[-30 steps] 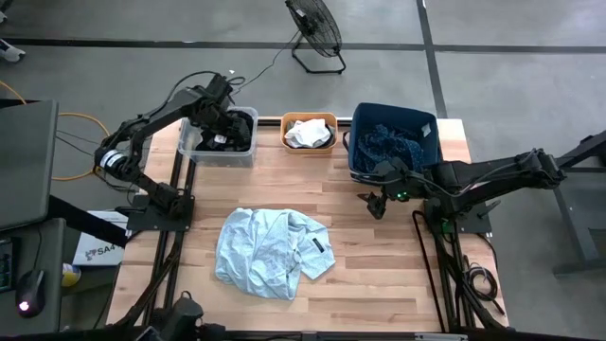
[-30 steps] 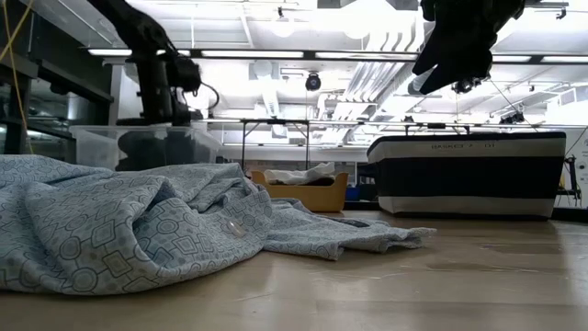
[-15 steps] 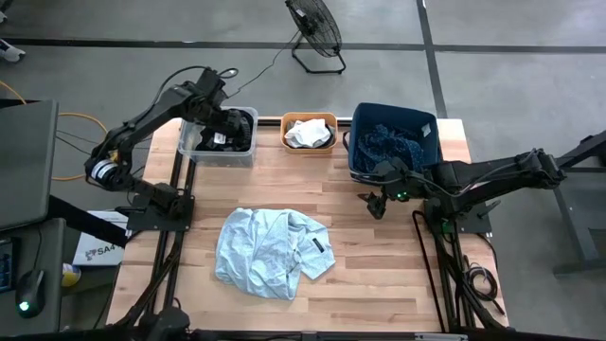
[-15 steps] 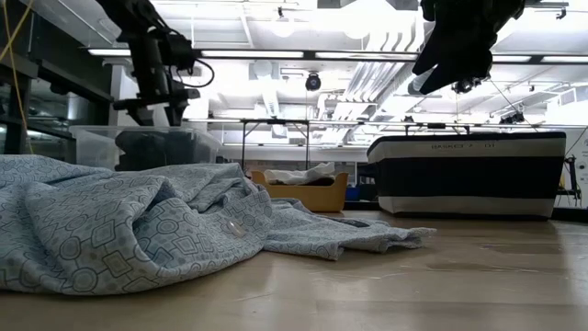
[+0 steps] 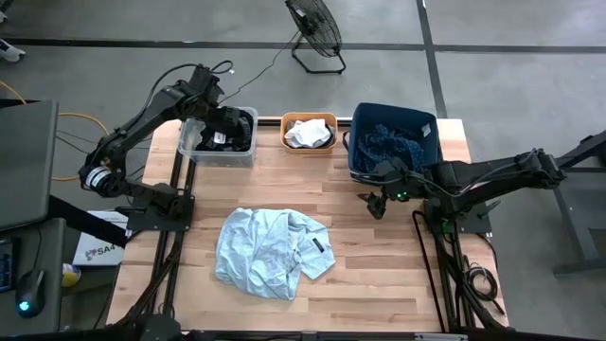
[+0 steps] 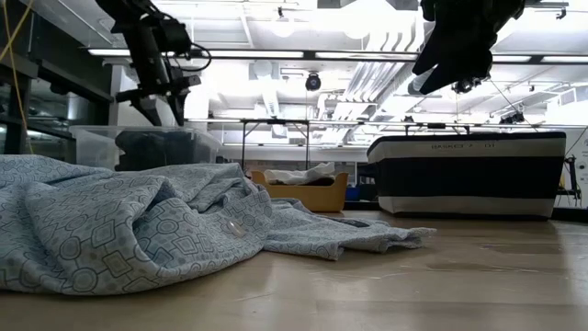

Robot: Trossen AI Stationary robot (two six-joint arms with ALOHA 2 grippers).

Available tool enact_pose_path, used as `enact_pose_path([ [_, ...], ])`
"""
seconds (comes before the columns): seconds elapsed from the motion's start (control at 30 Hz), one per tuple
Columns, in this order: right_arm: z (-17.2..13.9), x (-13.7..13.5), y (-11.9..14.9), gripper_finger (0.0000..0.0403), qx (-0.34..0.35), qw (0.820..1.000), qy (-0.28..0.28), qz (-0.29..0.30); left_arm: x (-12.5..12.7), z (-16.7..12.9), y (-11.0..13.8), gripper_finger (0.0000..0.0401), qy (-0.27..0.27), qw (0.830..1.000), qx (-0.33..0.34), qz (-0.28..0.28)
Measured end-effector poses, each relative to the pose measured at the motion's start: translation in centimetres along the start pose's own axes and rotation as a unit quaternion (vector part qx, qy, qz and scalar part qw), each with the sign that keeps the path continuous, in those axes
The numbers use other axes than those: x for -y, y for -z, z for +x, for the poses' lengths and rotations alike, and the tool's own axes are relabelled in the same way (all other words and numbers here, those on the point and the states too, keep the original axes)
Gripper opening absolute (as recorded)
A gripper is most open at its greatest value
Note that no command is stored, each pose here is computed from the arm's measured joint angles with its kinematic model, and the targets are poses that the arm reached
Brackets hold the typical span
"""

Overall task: Pick & Place Cloths
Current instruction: Put the black underwear into the transparent bin

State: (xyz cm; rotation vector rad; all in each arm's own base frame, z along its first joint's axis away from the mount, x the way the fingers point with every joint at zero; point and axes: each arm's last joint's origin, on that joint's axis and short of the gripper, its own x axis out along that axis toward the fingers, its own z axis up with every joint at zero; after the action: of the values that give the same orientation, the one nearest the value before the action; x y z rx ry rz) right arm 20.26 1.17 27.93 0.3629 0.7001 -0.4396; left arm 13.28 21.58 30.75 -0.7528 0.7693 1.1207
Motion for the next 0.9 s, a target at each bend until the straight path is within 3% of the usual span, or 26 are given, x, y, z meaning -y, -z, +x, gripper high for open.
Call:
enact_pose_path([
  [0.2, 0.0, 0.0, 0.0, 0.0289, 0.000, 1.000, 0.000, 0.000, 0.0, -0.8, 0.0, 0.0182, 0.007, 1.000, 0.017, -0.001],
  [0.47, 0.0, 0.0, 0.0, 0.0289, 0.000, 1.000, 0.000, 0.000, 0.9, -0.2, -0.4, 0.0019, 0.025, 0.997, 0.069, 0.012],
  [0.67, 0.0, 0.0, 0.0, 0.0289, 0.000, 1.000, 0.000, 0.000, 2.5, 1.2, -0.5, 0.0006, 0.003, 0.993, 0.117, 0.019],
  [0.9, 0.0, 0.0, 0.0, 0.0289, 0.000, 1.000, 0.000, -0.001, 3.3, 5.1, -0.4, 0.0001, -0.042, 0.996, 0.077, 0.024],
])
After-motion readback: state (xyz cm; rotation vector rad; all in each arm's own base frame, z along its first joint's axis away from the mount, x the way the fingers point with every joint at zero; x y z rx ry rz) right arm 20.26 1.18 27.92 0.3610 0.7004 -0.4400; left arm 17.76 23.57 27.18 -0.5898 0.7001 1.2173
